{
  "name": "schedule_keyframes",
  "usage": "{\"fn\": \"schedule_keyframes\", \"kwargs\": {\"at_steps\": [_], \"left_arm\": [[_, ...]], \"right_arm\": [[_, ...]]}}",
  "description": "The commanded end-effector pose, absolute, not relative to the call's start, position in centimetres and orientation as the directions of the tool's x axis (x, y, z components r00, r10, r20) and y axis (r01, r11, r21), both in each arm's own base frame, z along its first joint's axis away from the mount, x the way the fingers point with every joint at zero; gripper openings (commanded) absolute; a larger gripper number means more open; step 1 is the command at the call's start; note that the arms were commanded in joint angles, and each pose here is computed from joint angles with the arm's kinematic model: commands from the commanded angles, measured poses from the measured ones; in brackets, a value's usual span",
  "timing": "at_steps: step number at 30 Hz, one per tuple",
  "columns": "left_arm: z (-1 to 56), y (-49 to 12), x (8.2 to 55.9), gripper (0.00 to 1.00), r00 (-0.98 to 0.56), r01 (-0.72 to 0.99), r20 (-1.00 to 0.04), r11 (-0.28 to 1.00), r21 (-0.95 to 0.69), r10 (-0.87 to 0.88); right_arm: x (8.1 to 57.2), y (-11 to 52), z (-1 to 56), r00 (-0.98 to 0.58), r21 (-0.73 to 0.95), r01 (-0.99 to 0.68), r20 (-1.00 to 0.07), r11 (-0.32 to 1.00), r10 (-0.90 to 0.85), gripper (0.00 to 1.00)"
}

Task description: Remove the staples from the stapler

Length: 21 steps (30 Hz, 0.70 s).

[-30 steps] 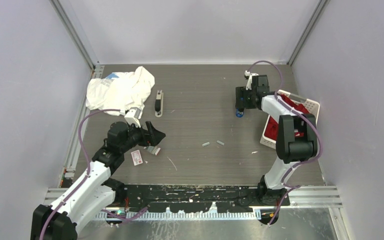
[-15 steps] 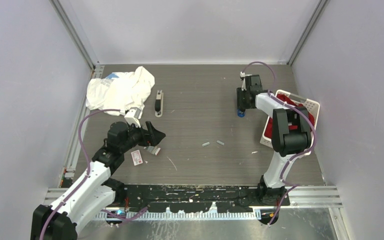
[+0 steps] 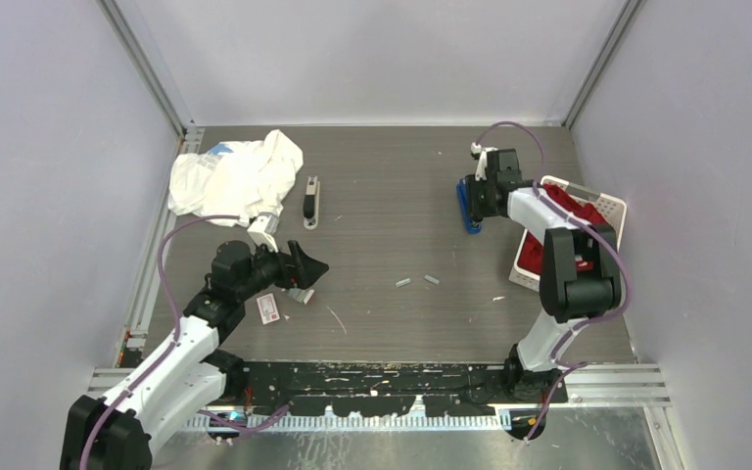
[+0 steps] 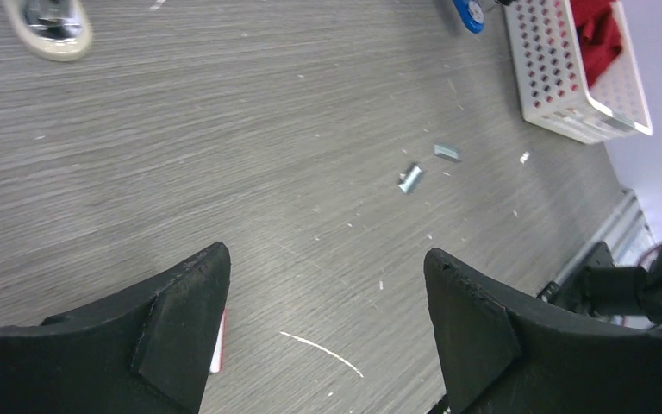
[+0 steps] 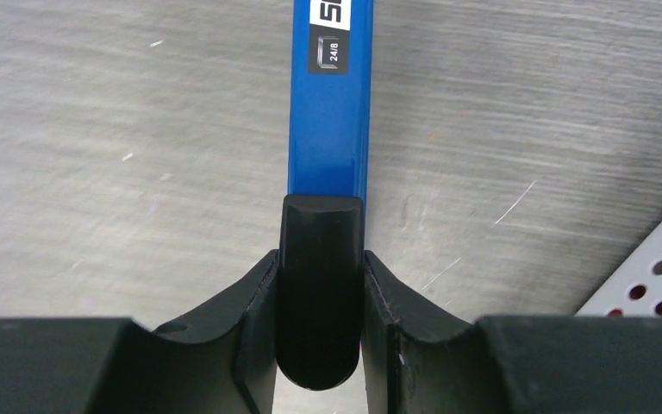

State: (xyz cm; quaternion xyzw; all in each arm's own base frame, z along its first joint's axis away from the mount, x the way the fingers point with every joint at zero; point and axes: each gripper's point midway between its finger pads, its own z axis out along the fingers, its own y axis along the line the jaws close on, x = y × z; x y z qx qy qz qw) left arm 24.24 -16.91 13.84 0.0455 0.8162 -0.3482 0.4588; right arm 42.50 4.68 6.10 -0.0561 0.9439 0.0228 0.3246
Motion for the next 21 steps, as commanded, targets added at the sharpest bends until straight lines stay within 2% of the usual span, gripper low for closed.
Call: {"fn": "schedule_keyframes", "kwargs": {"at_steps": [1,6,11,16,21], "left_arm": [[17.2,-19.6,23.7,0.83,-0.530,0.557,-0.806,0.609,-0.565,-0.263],[20.4,-21.2,22.2,0.82,-0.559,0.604,-0.757,0.460,-0.651,-0.338],[23.8,-21.8,20.9,0.84,-0.497,0.672,-0.755,0.361,-0.647,-0.427],[26.3,-23.0,20.0,0.87,-0.449,0.729,-0.758,0.297,-0.617,-0.473],[27.6,-24.2,20.2,0.87,-0.440,0.737,-0.740,0.266,-0.622,-0.509]], "right_arm": [[42.5,8.4,15.2,-0.599,0.145,-0.299,-0.798,0.943,-0.067,0.01],[40.1,11.9,18.2,-0.574,0.320,-0.435,-0.818,0.842,0.015,0.01],[37.2,15.8,20.3,-0.604,0.512,-0.551,-0.790,0.659,0.107,0.01],[34.3,18.3,22.6,-0.616,0.614,-0.637,-0.769,0.467,0.170,0.01],[32.3,20.0,24.1,-0.633,0.656,-0.674,-0.750,0.339,0.193,0.01]]}}
